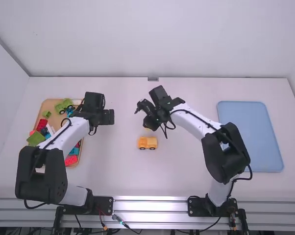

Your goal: Assemble lego blocks to make yellow taxi

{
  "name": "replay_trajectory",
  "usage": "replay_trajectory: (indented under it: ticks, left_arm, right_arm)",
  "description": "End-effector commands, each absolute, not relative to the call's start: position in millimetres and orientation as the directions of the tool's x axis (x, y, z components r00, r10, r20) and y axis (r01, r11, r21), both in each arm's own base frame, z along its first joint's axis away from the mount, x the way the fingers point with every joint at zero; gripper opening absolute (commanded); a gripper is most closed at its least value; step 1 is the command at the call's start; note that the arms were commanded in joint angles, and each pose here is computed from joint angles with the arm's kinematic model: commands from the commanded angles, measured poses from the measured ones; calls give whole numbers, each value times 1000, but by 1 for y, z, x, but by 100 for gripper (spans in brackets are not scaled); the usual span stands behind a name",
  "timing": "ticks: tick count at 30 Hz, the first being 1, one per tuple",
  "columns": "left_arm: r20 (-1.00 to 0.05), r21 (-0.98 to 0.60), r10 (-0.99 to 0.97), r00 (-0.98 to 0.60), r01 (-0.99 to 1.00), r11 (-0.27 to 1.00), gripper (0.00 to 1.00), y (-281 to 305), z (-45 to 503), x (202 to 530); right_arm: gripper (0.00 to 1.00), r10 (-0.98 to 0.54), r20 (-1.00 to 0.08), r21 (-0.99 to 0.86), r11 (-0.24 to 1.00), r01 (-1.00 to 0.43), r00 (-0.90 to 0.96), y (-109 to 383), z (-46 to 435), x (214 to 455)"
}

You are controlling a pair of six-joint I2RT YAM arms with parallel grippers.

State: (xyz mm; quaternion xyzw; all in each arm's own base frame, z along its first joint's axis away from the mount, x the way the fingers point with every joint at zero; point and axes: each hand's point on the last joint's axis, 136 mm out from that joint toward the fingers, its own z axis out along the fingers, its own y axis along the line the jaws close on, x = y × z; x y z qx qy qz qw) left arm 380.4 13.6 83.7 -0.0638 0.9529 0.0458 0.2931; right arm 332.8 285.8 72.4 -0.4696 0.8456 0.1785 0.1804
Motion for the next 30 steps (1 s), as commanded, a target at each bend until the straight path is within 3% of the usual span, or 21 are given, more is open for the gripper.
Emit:
replay_trajectory:
  ticks: [1,4,14,18,26,30]
  left_arm:
    - [-604,35,-168,-779,-237,971,99,42,102,384]
    - [-610,-36,-173,-773,-192,981,99,53,108,383]
    - [-630,-174,-350,-694,-313,934,99,120,119,366]
    - [-644,-226,-363,-674,-285,931,99,119,116,368]
    - [-659,-257,-353,-665,-242,936,99,109,115,372]
    - [-657,-258,-352,-667,-240,936,99,108,115,372]
  right_arm:
    - [0,-780,-472,59,437,-897,-411,295,78,335]
    - [0,-807,-467,49,385,-922,-362,305,79,324]
    - [0,-854,-467,-39,280,-959,-231,336,81,304]
    - [0,-870,-456,-57,242,-969,-190,344,80,294]
    - [0,-863,-466,-65,251,-966,-193,346,84,298]
    - [0,-874,-448,-11,214,-977,-187,363,64,296]
